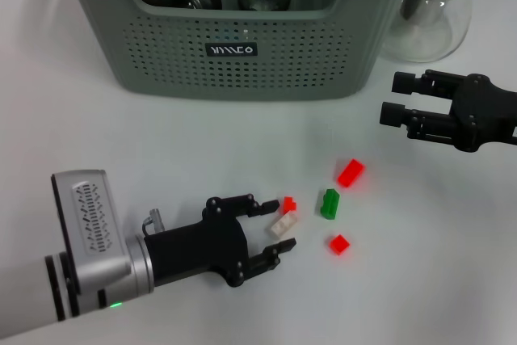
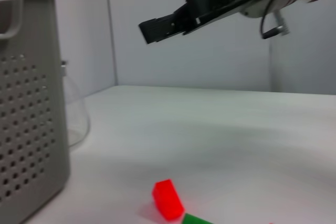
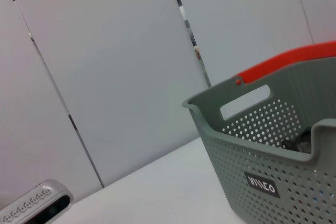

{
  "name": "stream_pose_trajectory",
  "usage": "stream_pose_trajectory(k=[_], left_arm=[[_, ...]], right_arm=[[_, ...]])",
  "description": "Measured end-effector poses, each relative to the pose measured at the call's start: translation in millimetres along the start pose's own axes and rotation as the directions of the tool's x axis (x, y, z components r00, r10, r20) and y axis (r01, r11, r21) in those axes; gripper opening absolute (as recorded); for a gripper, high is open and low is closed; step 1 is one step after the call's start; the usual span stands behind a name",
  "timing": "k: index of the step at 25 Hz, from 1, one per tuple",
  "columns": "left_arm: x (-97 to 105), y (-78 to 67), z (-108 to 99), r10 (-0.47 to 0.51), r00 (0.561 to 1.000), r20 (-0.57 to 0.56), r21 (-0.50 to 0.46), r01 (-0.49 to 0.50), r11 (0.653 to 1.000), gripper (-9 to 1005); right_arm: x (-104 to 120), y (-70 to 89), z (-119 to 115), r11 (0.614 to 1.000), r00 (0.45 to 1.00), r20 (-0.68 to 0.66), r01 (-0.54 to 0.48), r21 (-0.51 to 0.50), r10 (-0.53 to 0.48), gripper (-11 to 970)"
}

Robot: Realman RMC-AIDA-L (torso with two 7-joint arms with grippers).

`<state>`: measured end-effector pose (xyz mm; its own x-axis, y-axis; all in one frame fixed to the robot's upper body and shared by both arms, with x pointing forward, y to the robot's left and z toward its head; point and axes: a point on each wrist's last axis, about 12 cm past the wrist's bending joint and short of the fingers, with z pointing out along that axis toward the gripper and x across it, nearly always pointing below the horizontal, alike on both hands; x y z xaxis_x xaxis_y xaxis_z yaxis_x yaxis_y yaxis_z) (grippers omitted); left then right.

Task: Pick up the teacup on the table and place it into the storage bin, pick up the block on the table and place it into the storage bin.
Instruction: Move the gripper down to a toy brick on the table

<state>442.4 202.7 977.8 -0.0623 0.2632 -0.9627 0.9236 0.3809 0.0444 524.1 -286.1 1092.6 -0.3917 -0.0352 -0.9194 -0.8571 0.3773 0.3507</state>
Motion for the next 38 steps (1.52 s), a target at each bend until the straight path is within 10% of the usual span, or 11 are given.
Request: stream_pose_trajectory(k=[38], left_arm=[[8.1, -5.9, 8.3, 0.023, 0.999, -0.045, -0.059, -0.025, 0.998, 520]], right_arm=[[2.0, 0.6, -1.2, 1.0, 1.0, -0.002, -0.007, 0.003, 0.007, 727]])
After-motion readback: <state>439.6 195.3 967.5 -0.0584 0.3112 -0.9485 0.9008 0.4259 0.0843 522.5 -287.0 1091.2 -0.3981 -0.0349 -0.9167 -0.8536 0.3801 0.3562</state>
